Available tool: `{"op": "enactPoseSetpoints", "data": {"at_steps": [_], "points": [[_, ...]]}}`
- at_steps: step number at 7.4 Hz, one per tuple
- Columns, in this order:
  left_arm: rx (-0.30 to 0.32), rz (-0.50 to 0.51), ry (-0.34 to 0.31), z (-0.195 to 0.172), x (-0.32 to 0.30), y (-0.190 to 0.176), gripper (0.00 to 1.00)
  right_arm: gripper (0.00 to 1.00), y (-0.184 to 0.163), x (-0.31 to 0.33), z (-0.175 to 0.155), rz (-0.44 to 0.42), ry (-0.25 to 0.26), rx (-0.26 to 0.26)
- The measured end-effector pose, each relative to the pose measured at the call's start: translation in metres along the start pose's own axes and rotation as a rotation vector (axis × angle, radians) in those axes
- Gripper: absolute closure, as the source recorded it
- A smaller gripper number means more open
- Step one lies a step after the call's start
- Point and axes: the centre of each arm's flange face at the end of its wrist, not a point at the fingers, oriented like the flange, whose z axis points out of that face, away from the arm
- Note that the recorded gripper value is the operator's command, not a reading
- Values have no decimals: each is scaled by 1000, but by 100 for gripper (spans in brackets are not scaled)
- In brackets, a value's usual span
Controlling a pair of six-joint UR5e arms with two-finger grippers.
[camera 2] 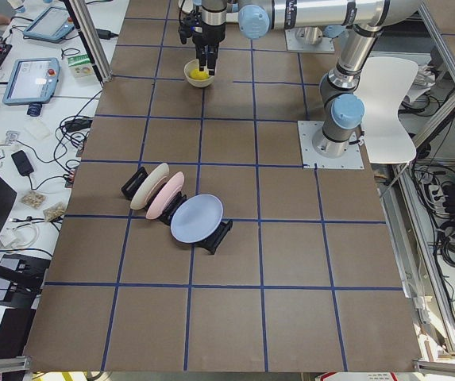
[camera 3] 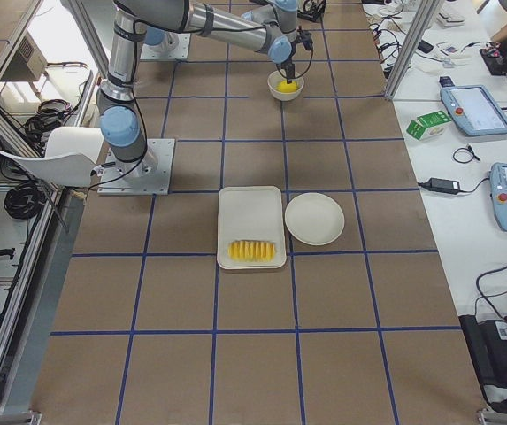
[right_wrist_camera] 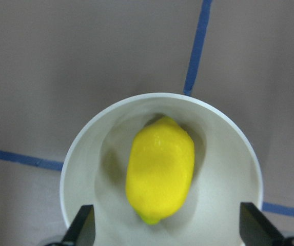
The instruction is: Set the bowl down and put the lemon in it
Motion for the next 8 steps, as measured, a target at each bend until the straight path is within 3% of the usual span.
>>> {"op": "enactPoseSetpoints", "data": {"at_steps": [3,4,6,8], "points": [[-6,-4,0,3,-2,0,0,0,40,93,-144,122,16,-21],[-7,-6,0,4,-3,0,0,0,53,140,-175,165,21,-17],[-9,-7,0,5,-4,0,0,0,81,185,-200,206,25,-9],[-9,-8,1,5,-4,0,0,0,91,191,-196,216,31,31]]}}
